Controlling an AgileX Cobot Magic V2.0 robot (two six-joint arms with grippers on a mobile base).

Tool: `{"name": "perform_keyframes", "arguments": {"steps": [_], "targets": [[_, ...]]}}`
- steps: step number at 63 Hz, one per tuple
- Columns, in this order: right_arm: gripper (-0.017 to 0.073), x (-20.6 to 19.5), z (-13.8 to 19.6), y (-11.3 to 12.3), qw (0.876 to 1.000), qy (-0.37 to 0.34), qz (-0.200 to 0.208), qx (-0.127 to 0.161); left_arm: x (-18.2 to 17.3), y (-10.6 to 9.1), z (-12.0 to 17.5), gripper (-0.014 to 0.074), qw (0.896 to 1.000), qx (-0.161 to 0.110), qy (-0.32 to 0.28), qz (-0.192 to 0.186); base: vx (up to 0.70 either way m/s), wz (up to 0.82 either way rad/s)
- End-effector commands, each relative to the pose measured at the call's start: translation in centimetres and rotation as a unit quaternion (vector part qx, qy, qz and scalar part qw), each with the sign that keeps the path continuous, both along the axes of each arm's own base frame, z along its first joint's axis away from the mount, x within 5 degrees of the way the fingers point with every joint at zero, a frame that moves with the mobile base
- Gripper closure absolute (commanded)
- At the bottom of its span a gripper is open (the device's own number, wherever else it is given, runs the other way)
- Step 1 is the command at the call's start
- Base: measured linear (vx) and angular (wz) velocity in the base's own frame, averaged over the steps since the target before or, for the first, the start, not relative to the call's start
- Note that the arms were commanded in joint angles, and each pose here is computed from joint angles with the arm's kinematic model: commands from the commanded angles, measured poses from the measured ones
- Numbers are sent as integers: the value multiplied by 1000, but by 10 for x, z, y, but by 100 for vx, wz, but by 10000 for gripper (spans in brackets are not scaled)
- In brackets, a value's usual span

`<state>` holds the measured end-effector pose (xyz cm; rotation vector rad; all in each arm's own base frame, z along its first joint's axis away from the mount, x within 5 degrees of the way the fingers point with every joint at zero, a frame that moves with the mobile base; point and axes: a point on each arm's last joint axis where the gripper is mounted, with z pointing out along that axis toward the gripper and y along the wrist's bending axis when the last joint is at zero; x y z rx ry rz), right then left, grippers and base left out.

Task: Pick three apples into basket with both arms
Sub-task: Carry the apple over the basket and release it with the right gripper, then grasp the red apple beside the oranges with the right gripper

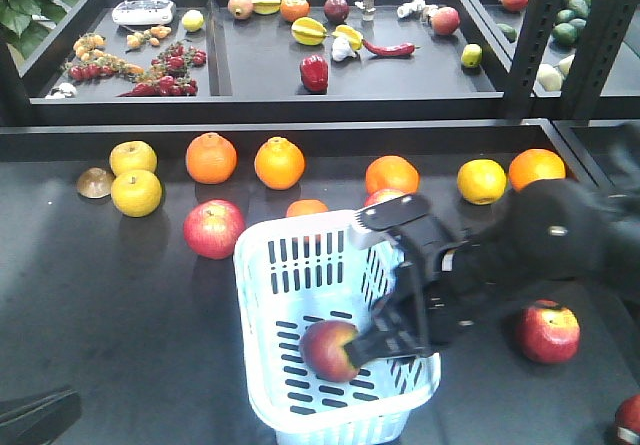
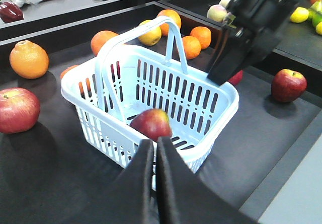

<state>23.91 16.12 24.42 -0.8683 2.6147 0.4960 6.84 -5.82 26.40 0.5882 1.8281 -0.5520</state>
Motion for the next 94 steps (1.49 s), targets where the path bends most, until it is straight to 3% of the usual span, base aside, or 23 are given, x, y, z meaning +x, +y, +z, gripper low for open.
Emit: {"name": "perform_keyframes", "arguments": {"steps": [1,8,13,16,19,27,36,47,52,57,63,78,94], "targets": [[574,-2,29,-16,997,-62,-29,-38,3,1,12,600,999,-28,-16,15,0,0],[568,0,36,-39,982,-99,-102,-125,3,1,12,600,999,-28,-16,15,0,0],[568,6,40,-55,961,-133,-153,-186,3,1,12,600,999,-28,-16,15,0,0],[568,12,42,-68,946,-156,-187,-213,3,1,12,600,999,-28,-16,15,0,0],[566,17,44,-78,937,-163,-217,-219,3,1,12,600,999,-28,-16,15,0,0],[549,30,44,-111,927,-155,-285,-187,3,1,12,600,999,-28,-16,15,0,0],[463,42,38,-151,926,-115,-342,-109,3,1,12,600,999,-28,-16,15,0,0],[190,63,23,-193,939,-36,-341,-27,3,1,12,600,999,-28,-16,15,0,0],[23,74,14,-206,944,-10,-330,-10,3,1,12,600,999,-28,-16,15,0,0],[-94,84,8,-214,943,6,-333,-10,3,1,12,600,999,-28,-16,15,0,0],[-170,97,2,-218,943,10,-331,-16,3,1,12,600,999,-28,-16,15,0,0],[-137,123,-9,-226,941,17,-336,-28,3,1,12,600,999,-28,-16,15,0,0],[-106,138,-36,-223,948,46,-309,-62,3,1,12,600,999,-28,-16,15,0,0]]}}
